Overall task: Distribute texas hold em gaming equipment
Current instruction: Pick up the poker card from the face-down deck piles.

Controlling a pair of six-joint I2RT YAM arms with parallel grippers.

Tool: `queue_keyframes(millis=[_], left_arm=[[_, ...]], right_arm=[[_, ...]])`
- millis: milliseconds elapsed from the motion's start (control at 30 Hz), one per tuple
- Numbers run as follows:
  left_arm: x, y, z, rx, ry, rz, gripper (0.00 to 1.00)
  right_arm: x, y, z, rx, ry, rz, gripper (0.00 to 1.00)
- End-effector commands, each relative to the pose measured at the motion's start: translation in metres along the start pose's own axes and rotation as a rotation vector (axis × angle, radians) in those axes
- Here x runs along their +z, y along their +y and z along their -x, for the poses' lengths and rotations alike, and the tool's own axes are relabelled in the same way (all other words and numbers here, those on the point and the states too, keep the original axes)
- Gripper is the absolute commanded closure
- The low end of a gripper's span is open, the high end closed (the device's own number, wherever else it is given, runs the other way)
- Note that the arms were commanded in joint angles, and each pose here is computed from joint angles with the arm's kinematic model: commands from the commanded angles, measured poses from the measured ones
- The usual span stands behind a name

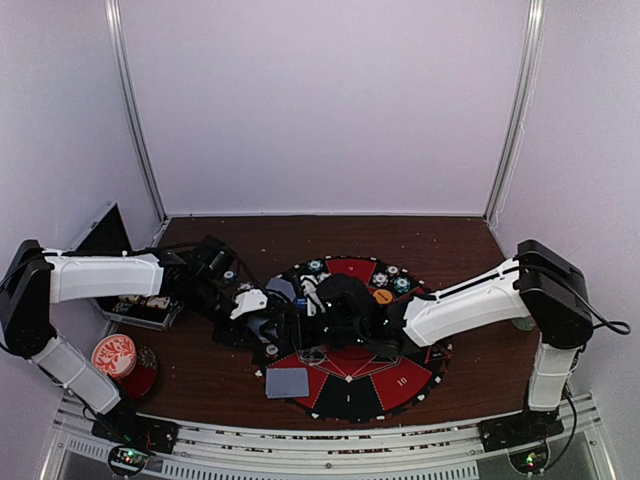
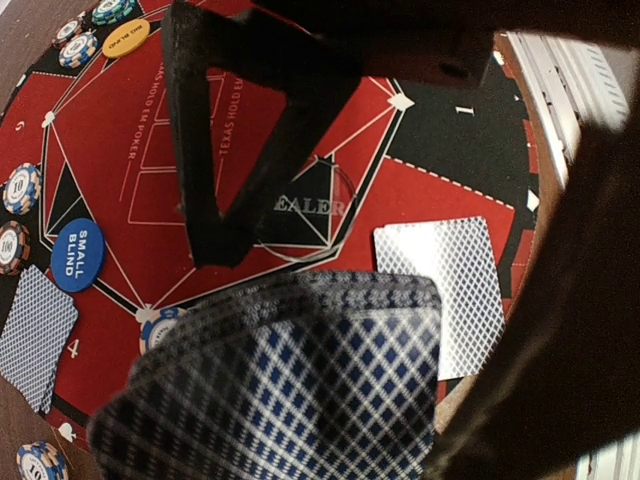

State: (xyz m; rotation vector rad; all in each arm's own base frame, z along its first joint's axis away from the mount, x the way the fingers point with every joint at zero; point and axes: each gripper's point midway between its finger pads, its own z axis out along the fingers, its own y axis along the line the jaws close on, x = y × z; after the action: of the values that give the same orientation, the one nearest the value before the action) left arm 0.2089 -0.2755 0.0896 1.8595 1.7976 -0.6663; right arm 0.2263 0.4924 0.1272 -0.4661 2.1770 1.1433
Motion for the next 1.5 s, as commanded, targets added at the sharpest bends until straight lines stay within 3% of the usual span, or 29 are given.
queue_keyframes(millis=[0,467,800,1200,1467], left_arm=[[-0.001,-0.002,0.006,0.025,-0.027,-0.006,0.61],[0.000,-0.003,0.006,0.027,-0.026,-0.009,0.61],[0.000,-0.003,0.006,0.026,-0.025,-0.011,0.61],[0.000,-0.003,0.005,0.025,-0.025,-0.012,0.61],[0.001,-0.003,0.005,0.024,-0.023,-0.017,0.61]], right_arm=[[0.012,0.006,0.007,0.013,-0.026,0.010,0.08],[0.013,-0.006,0.019,0.116,-0.094,0.046,0.11],[0.001,0.004,0.025,0.179,-0.120,0.188,0.10],[0.021,-0.003,0.017,0.170,-0.062,0.145,0.10],[0.021,-0.020,0.020,0.187,-0.086,0.047,0.19]])
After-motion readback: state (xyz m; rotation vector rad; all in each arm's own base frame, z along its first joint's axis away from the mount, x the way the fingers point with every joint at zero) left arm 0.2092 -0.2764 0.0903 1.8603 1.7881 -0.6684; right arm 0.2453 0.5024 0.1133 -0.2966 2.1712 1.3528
